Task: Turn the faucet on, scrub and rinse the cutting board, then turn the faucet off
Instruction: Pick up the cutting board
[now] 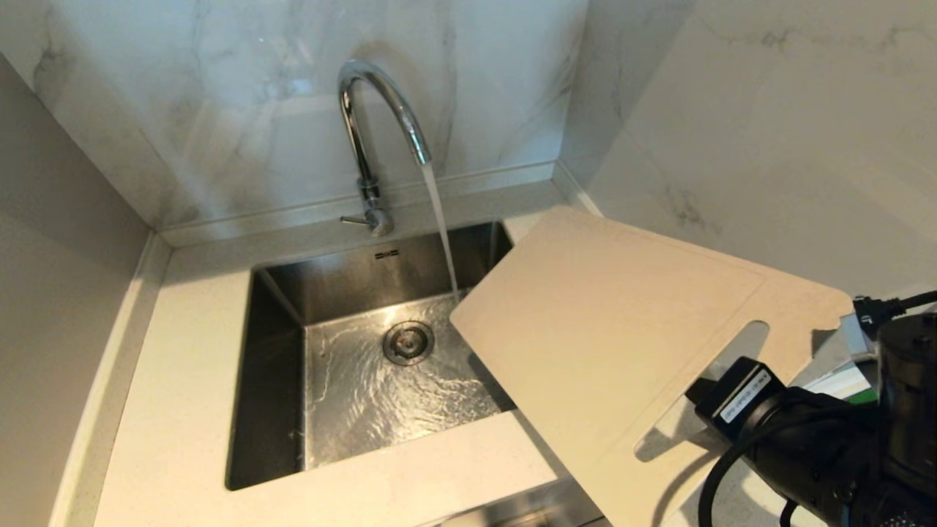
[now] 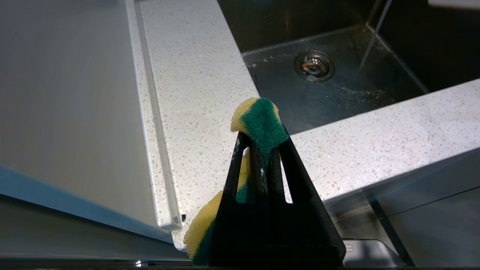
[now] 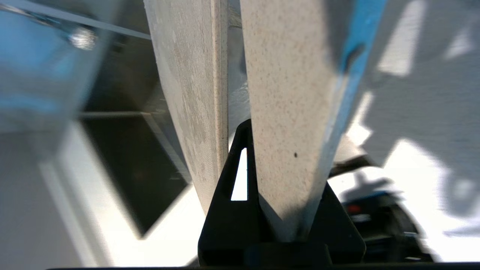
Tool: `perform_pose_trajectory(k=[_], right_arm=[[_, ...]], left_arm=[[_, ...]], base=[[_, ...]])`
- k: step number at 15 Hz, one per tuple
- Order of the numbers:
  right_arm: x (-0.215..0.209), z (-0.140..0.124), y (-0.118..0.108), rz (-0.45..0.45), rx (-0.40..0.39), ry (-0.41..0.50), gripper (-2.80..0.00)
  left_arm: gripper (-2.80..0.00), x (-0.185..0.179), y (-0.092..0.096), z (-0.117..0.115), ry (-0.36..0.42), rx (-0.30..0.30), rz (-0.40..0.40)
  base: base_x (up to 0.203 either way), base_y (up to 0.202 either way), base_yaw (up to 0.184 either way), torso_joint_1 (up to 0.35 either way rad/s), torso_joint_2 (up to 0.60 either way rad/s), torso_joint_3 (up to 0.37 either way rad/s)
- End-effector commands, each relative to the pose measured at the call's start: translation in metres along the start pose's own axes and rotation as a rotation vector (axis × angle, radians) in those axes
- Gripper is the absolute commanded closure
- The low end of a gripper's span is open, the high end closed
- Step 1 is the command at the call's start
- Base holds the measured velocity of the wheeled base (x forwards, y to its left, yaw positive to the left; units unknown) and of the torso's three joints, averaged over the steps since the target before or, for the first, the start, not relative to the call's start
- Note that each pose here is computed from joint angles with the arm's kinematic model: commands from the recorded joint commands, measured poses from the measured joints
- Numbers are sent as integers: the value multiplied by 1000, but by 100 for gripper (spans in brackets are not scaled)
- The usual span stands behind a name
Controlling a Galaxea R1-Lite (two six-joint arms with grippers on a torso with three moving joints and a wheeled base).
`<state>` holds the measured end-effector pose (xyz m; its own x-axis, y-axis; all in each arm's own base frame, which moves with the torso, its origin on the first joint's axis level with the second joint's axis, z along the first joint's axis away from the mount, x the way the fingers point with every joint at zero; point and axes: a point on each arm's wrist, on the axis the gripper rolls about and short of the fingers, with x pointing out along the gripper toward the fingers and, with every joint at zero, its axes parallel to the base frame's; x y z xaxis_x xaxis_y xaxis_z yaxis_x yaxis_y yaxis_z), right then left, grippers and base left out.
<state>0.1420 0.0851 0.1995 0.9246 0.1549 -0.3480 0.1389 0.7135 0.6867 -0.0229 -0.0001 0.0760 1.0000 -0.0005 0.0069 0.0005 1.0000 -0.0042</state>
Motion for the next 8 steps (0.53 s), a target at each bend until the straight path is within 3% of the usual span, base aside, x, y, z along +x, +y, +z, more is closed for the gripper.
perform_pose_trajectory(k=[1,3,4,8], right_arm=[[3,-9,-8,-77,-71,13,0],[7,-18,-15,-214,-157,14,0],[7,-19,-15,-234,-173,8,0],[6,-13,-7,-188,-150,17,0]], left_arm=[[0,0,0,0,1,0,0],[0,0,0,0,2,0,0],[0,0,0,0,1,0,0],[0,0,0,0,2,0,0]], base=[[0,0,0,0,0,0],[0,0,0,0,0,0],[0,0,0,0,0,0],[0,0,0,0,0,0]])
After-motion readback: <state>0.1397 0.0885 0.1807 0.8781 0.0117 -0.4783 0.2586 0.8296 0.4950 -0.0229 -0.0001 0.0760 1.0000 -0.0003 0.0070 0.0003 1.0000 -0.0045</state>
